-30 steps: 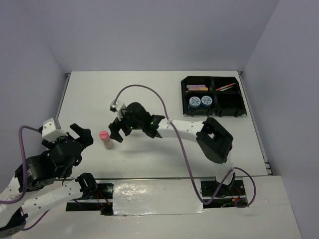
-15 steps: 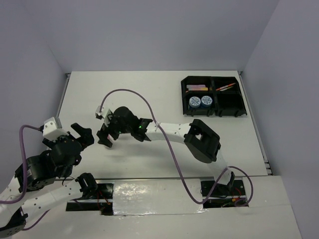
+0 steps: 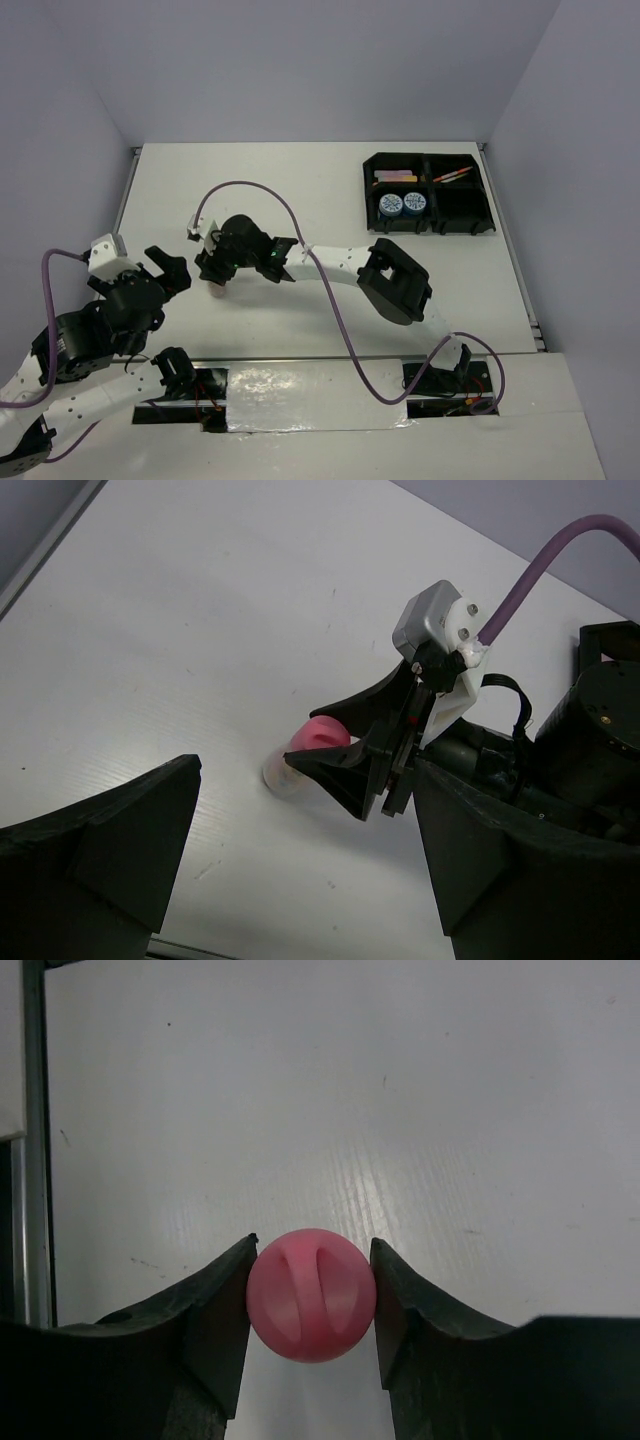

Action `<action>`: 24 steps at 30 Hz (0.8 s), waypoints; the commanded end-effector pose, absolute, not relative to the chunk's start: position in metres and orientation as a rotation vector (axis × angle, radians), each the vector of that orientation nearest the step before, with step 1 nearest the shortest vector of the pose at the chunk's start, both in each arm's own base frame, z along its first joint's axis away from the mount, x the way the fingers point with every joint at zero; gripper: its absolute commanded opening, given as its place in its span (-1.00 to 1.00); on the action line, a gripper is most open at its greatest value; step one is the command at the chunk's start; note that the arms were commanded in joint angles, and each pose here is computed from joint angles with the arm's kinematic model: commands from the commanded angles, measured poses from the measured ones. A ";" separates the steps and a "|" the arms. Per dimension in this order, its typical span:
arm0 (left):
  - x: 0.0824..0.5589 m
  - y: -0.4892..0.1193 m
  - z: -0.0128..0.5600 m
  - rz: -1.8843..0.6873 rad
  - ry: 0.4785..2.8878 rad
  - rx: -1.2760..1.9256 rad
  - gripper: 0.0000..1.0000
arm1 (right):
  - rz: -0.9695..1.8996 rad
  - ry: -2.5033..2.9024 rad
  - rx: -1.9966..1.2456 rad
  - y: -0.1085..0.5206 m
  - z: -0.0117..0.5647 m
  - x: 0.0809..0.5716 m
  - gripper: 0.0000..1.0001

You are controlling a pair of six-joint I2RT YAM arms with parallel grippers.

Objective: Sort the stationery into containers
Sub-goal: Pick up the stationery from the center of the board.

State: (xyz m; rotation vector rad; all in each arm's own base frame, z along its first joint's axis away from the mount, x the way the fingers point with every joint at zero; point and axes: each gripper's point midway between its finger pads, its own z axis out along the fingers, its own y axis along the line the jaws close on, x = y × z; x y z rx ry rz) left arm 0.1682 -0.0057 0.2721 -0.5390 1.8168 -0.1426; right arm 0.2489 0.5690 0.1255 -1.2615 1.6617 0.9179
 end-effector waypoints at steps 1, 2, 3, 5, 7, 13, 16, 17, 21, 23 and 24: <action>0.172 -0.008 0.278 -0.143 1.803 -0.529 0.99 | 0.903 1.615 -1.258 0.571 0.140 0.252 -0.02; 0.172 -0.008 0.278 -0.143 1.803 -0.529 0.99 | 0.903 1.616 -1.264 0.571 0.138 0.251 -0.37; 0.172 -0.008 0.277 -0.139 1.803 -0.531 0.99 | 0.902 1.619 -1.263 0.571 0.138 0.251 -0.68; 0.171 -0.007 0.277 -0.143 1.802 -0.532 0.99 | 0.906 1.627 -1.244 0.569 0.138 0.252 -1.00; 0.171 -0.007 0.277 -0.145 1.800 -0.534 0.99 | 0.913 1.629 -1.229 0.568 0.139 0.251 -1.00; 0.170 -0.006 0.277 -0.148 1.799 -0.536 0.99 | 0.845 1.569 -1.058 0.530 0.208 0.275 -1.00; 0.170 -0.005 0.277 -0.149 1.800 -0.538 0.99 | 0.704 1.611 -0.869 0.477 0.246 0.315 -1.00; 0.169 -0.005 0.278 -0.155 1.796 -0.539 0.99 | 0.643 1.645 -0.814 0.456 0.245 0.327 -1.00; 0.169 -0.006 0.278 -0.169 1.793 -0.533 0.99 | 0.286 1.768 -0.397 0.331 0.269 0.388 -1.00; 0.170 -0.008 0.279 -0.179 1.793 -0.524 0.99 | 0.083 1.804 -0.126 0.243 0.279 0.412 -1.00; 0.170 -0.009 0.279 -0.181 1.793 -0.522 0.99 | -0.028 1.806 -0.010 0.204 0.279 0.413 -1.00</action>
